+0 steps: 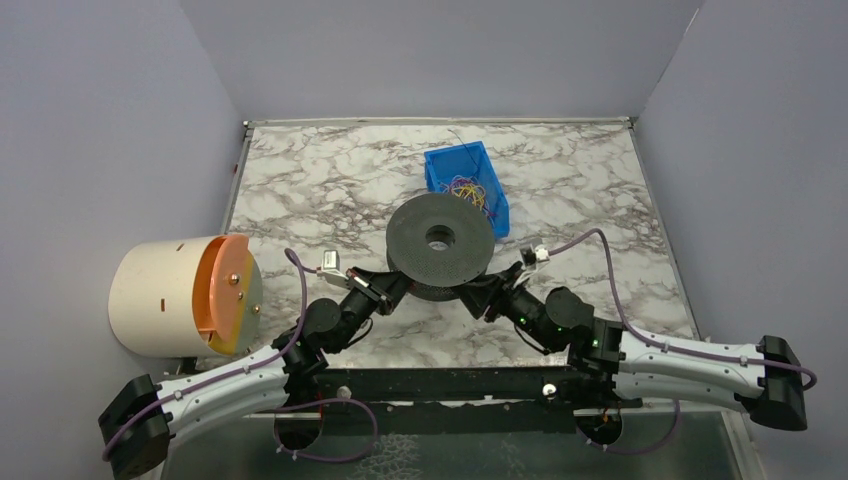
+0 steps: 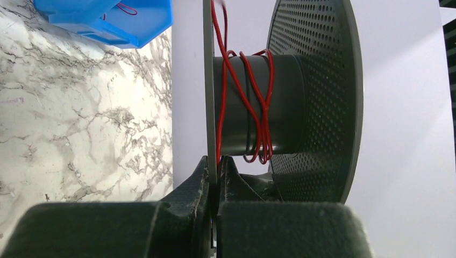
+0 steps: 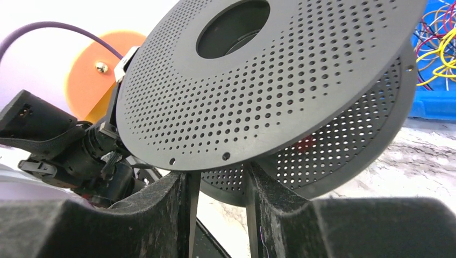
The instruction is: Wrap the cables
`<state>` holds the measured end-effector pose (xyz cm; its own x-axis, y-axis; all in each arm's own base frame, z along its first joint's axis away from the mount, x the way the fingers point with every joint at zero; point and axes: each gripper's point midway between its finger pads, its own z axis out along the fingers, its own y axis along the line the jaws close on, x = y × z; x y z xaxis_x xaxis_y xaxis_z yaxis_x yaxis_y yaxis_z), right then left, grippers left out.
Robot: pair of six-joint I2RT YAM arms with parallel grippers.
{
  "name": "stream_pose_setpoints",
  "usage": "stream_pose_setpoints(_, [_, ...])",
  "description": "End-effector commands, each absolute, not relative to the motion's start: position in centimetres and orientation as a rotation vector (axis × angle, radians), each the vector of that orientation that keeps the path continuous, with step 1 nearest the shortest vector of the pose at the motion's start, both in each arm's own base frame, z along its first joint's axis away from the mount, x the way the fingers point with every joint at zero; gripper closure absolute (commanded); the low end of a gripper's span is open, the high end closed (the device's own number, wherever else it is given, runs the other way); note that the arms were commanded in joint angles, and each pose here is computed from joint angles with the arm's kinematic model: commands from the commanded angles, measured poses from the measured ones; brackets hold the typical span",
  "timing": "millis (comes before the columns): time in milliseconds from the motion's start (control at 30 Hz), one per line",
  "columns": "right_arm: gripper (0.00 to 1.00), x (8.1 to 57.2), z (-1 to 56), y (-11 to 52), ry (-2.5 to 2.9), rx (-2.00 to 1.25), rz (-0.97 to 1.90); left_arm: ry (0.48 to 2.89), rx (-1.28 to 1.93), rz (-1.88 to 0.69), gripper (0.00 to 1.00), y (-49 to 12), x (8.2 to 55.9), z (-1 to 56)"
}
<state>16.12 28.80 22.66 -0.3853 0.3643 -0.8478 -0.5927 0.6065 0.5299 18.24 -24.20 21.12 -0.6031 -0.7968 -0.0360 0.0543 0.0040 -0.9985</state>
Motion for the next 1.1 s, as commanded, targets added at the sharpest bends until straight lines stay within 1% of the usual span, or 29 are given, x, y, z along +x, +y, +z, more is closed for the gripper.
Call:
stream_pose_setpoints(0, [0.60, 16.2, 22.5, 26.7, 1.679, -0.188, 0.983, 1.546, -0.698, -1.780, 1.00, -24.2, 17.4, 24.0])
stream_pose_setpoints(667, [0.60, 17.2, 22.4, 21.1, 1.706, -0.052, 0.805, 1.539, -0.714, -1.749, 1.00, -23.5, 17.9, 23.3])
stream_pose_setpoints(1067, [0.60, 17.7, 21.2, 20.0, 1.766, -0.021, 0.716, 1.621, -0.747, -1.555, 1.00, -21.5, 19.1, 19.0])
